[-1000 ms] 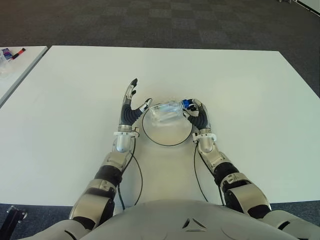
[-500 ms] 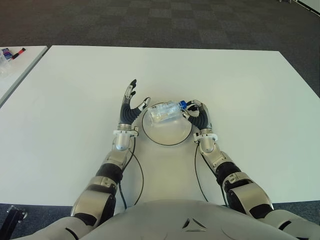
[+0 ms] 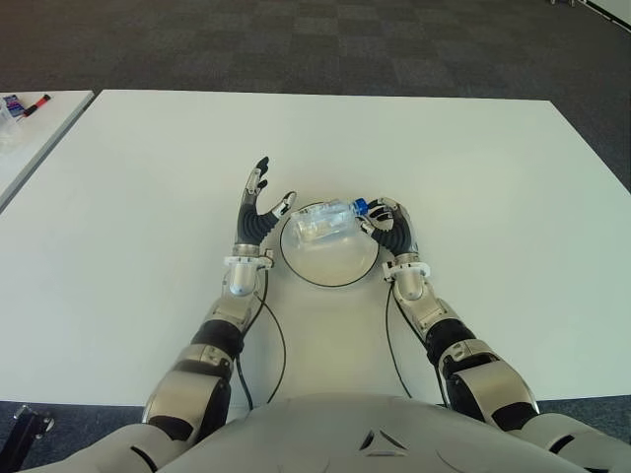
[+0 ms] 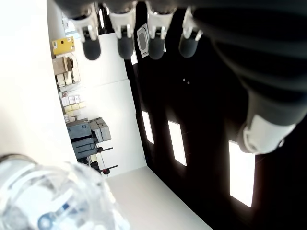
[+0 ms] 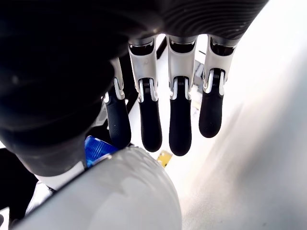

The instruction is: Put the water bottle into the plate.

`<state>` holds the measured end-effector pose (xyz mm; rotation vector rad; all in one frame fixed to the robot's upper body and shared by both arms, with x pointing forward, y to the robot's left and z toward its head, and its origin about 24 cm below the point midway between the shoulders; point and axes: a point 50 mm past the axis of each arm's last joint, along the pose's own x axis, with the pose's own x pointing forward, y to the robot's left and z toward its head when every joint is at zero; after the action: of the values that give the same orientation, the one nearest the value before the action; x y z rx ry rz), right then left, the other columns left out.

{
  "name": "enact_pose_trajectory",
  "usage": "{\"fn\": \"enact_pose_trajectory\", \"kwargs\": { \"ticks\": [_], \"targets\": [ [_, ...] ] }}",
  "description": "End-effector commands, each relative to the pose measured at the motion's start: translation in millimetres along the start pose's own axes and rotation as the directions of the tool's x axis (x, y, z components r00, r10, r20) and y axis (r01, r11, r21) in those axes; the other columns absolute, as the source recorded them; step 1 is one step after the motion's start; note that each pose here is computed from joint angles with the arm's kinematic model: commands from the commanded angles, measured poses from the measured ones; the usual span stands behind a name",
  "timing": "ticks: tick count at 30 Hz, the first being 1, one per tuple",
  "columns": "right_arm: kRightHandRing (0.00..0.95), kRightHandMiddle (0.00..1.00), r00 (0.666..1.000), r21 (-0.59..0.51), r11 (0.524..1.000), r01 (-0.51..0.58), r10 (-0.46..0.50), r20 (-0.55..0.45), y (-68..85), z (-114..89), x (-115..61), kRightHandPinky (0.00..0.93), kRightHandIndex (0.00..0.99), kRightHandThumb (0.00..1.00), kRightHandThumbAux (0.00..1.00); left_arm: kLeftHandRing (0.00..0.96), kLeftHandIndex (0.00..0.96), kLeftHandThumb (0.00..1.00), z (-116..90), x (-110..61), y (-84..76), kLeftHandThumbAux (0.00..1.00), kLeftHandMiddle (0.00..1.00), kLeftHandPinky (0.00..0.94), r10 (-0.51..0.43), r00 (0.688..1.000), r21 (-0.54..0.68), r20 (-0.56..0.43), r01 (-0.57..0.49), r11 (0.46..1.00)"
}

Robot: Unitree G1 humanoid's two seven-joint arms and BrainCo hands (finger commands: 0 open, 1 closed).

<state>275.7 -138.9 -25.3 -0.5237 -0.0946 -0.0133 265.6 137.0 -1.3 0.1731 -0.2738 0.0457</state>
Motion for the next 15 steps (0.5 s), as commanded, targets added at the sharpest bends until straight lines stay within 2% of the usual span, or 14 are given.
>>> {"fn": "enact_pose_trajectory", "kwargs": {
  "ticks": [1,15],
  "targets": [
    [0.447,0.417,0.993,-0.001,0.999,-0.032,0.031,-0.112,5.3,-19.9,-18.1,0.458,0.410,0.704,0.726,0.052,0.000,0.246,-0.8,1.5,0.2,0.594,0.071,0.044,-0.007,1.000,-0.006,-0.005,0.007,1.000],
    [0.430,0.413,0.991,0.012,1.000,-0.026,0.027,-0.130,6.5,-20.3,-17.5,0.422,0.408,0.706,0.726,0.053,0.002,0.249,-1.8,2.3,1.3,0.594,0.074,0.052,-0.003,1.000,-0.007,-0.006,0.003,1.000]
  ]
}}
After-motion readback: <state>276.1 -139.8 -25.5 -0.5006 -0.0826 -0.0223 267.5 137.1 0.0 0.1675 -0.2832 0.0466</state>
